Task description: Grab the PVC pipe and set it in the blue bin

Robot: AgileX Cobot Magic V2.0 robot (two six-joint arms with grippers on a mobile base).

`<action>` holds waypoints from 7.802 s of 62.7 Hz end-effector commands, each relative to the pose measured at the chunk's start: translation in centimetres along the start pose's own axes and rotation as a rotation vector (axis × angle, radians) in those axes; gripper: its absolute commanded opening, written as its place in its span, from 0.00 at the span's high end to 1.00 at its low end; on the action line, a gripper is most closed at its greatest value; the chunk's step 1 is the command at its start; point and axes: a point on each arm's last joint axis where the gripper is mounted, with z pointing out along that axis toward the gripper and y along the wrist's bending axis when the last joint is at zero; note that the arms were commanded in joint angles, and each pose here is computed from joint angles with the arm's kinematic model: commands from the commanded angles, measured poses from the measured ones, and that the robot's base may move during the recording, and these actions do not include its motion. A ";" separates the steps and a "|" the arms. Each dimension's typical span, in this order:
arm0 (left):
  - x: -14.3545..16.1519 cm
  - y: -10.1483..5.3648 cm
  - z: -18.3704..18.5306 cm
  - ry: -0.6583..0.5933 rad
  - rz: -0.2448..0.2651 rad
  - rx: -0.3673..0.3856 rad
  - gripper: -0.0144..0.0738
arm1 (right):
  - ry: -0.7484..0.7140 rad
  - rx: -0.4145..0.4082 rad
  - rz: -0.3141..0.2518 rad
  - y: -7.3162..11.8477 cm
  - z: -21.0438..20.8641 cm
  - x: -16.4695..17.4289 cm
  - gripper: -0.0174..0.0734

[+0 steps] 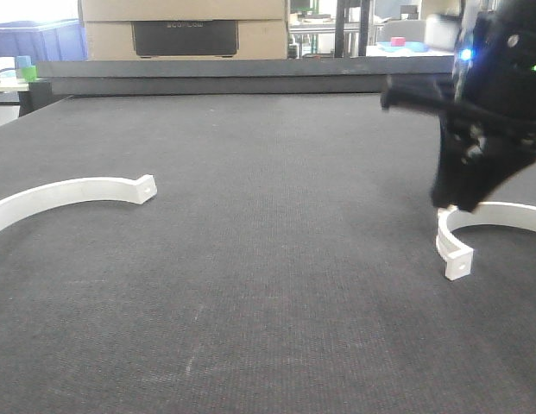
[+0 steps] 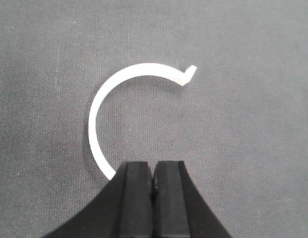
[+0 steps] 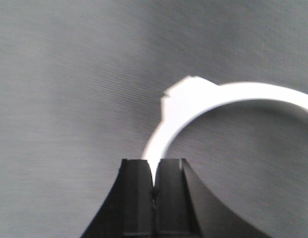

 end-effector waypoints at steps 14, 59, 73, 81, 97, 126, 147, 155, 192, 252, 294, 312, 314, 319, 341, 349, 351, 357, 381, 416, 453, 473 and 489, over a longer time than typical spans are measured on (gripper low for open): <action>-0.1 0.0 0.0 -0.007 -0.007 0.005 0.96 | -0.021 0.069 0.043 0.8 -0.1 -0.2 0.75; 0.0 0.0 0.0 0.002 -0.007 0.005 0.96 | -0.047 0.048 0.100 1.1 2.7 -1.3 0.58; 0.0 0.0 0.0 0.002 -0.006 0.004 0.96 | -0.014 0.067 0.102 0.9 3.6 -1.2 0.62; 0.0 0.0 0.0 0.002 -0.006 0.004 0.96 | 0.004 0.078 0.103 0.8 3.8 -1.1 0.62; 0.0 0.0 0.0 0.002 -0.006 0.004 0.96 | 0.007 0.080 0.102 0.8 3.8 -1.1 0.66; 0.0 0.0 0.0 -0.006 -0.006 0.004 0.96 | -0.024 0.102 -0.112 0.8 0.5 -1.1 0.99; -2.4 0.0 1.3 0.196 0.031 -0.038 0.96 | -0.284 0.008 -0.329 1.0 -8.8 0.6 0.99; -4.8 0.7 4.2 0.298 0.065 -0.103 0.96 | -0.330 -0.008 -0.333 0.9 -10.1 1.0 0.99; -6.3 3.2 16.5 0.490 0.083 -0.180 0.50 | -0.293 0.005 -0.331 0.3 -8.3 1.7 0.99; -3.9 3.8 20.9 0.655 0.104 -0.201 0.55 | -0.331 -0.008 -0.333 0.5 -8.4 1.4 0.99; -5.3 2.0 16.7 0.584 0.150 -0.202 0.96 | -0.443 -0.061 -0.327 0.7 -10.9 1.7 0.99; -8.0 -0.7 7.4 0.267 0.093 -0.104 0.96 | -0.523 -0.097 -0.325 0.5 -13.4 2.7 0.99; -8.2 -1.0 6.1 0.215 0.069 -0.091 0.96 | -0.519 -0.102 -0.322 0.5 -13.6 2.9 0.99; -8.2 -1.9 3.1 0.099 0.072 -0.059 0.96 | -0.536 -0.121 -0.316 0.4 -14.4 3.4 0.99; -2.9 -2.3 -4.7 -0.327 0.094 0.021 0.96 | -0.781 -0.209 -0.316 -1.1 -16.2 6.5 0.99; 0.7 -1.4 -5.7 -0.447 0.093 0.035 0.96 | -0.902 -0.252 -0.314 -2.4 -16.6 8.7 0.99; 1.6 -1.2 -6.0 -0.479 0.092 0.040 0.96 | -0.925 -0.259 -0.315 -2.6 -16.7 9.3 0.99; 3.9 -0.7 -6.6 -0.554 0.093 0.051 0.96 | -1.010 -0.275 -0.326 -3.8 -17.3 11.3 0.99; 6.6 -0.5 -10.0 -0.727 0.120 0.087 0.96 | -1.215 -0.323 -0.348 -6.0 -19.9 15.8 0.99; 5.3 -1.6 -10.6 -0.878 0.209 0.164 0.96 | -1.371 -0.213 -0.455 -7.7 -21.9 18.5 0.99; 5.0 -1.7 -10.9 -0.928 0.205 0.167 0.96 | -1.371 -0.213 -0.455 -7.7 -21.9 18.5 0.99; 5.0 -1.7 -10.9 -0.928 0.205 0.167 0.96 | -1.371 -0.213 -0.455 -7.7 -21.9 18.5 0.99; 5.0 -1.7 -10.9 -0.928 0.205 0.167 0.96 | -1.371 -0.213 -0.455 -7.7 -21.9 18.5 0.99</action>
